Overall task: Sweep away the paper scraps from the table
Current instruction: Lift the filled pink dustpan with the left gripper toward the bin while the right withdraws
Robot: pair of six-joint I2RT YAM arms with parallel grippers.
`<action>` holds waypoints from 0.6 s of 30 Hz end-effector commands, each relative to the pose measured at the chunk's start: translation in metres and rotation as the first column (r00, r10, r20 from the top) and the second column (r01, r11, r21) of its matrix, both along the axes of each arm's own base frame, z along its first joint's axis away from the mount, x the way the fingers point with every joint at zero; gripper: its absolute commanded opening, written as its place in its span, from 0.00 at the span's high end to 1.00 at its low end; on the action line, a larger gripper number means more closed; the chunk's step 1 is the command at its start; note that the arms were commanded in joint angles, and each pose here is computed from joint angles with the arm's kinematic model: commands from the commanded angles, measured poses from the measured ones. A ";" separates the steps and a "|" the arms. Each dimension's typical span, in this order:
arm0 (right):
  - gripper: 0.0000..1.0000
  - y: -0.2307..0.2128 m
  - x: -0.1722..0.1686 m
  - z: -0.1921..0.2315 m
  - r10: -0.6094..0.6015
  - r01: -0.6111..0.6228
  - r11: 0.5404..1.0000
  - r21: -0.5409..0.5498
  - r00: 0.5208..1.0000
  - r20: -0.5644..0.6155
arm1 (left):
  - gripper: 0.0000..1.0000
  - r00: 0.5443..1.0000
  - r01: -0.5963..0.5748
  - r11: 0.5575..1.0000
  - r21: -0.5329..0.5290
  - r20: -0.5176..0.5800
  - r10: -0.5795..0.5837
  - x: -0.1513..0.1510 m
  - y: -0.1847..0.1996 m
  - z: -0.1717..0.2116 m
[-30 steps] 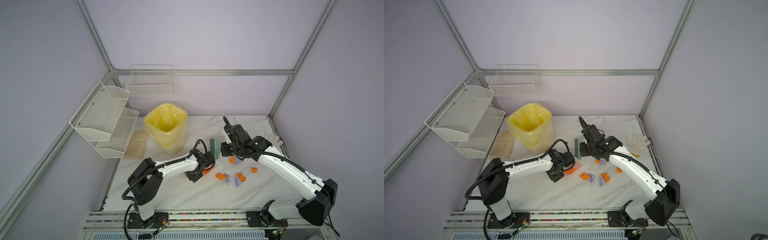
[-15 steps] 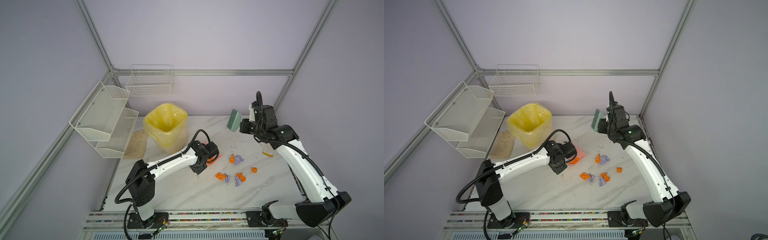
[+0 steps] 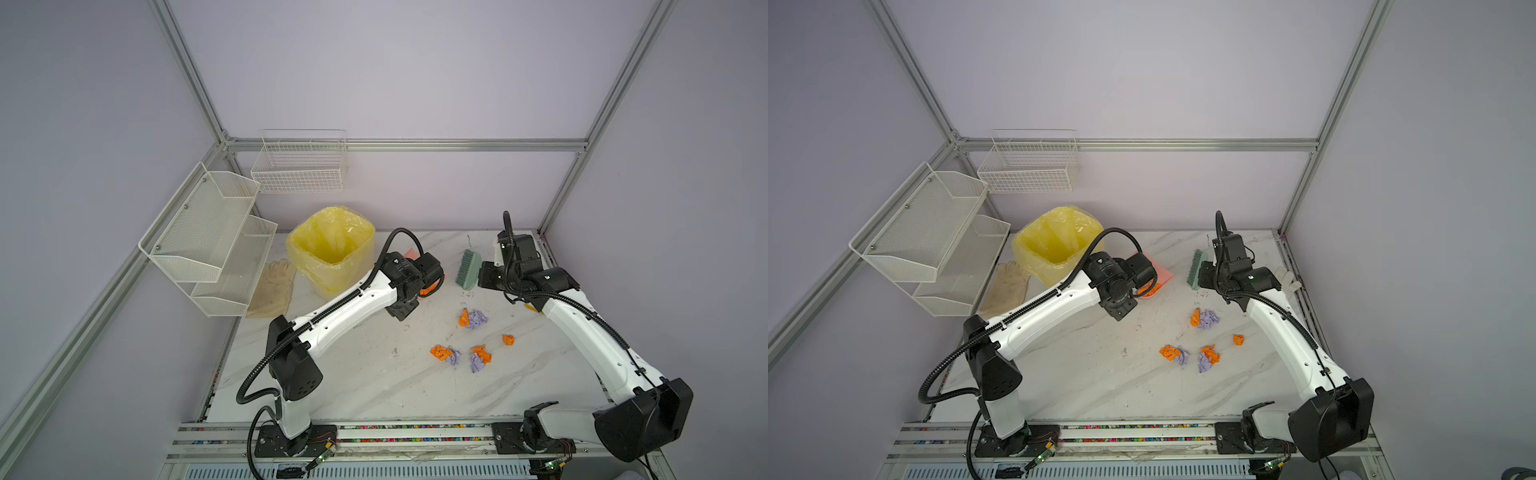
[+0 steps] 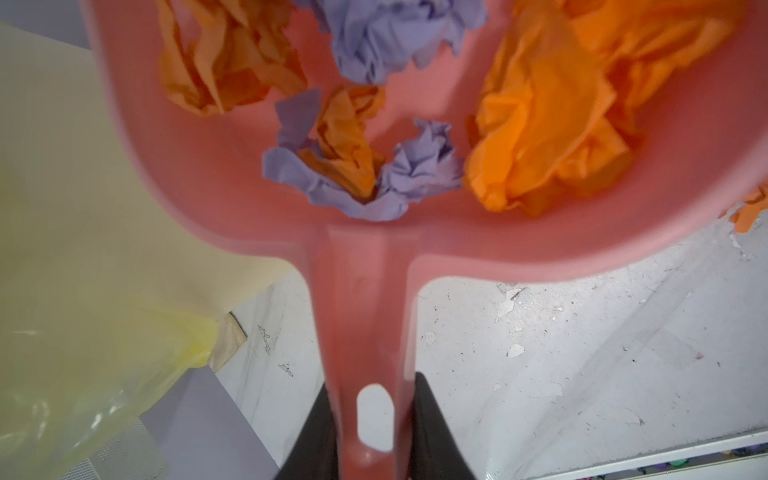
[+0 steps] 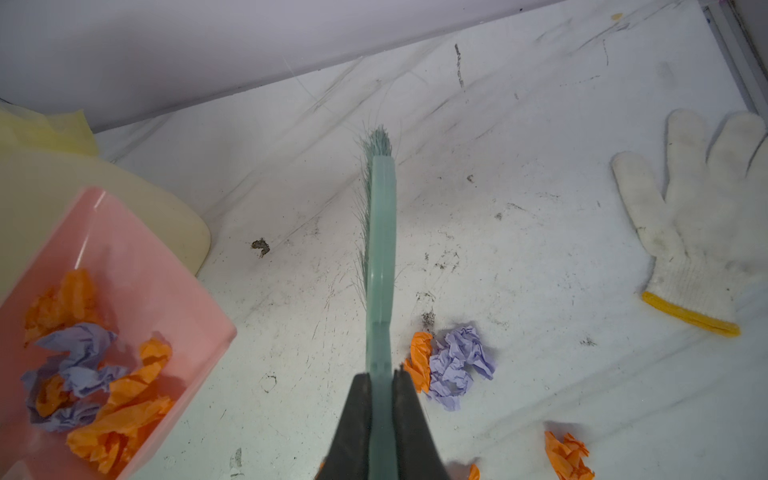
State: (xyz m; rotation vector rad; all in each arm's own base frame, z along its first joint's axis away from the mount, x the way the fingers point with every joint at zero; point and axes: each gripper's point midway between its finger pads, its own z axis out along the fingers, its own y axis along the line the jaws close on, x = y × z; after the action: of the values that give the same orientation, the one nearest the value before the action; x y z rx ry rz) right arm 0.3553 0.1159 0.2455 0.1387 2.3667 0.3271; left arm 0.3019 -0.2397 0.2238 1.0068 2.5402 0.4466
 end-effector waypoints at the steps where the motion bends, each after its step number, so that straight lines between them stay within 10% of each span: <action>1: 1.00 0.002 0.004 0.011 0.004 -0.006 0.999 0.033 0.998 0.057 | 1.00 0.996 -0.004 0.999 -0.040 0.093 0.008 0.016 0.005 0.047; 18: 1.00 0.004 -0.002 -0.014 0.029 -0.029 0.999 0.035 0.999 0.016 | 1.00 0.945 -0.124 0.953 -0.277 0.261 0.199 0.070 0.056 0.136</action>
State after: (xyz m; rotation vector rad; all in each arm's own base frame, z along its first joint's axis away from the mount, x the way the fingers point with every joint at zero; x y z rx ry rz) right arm 0.3527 0.1211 0.2207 0.1236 2.3966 0.3682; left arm 0.3731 -0.1907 0.3182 0.6339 2.4455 0.3637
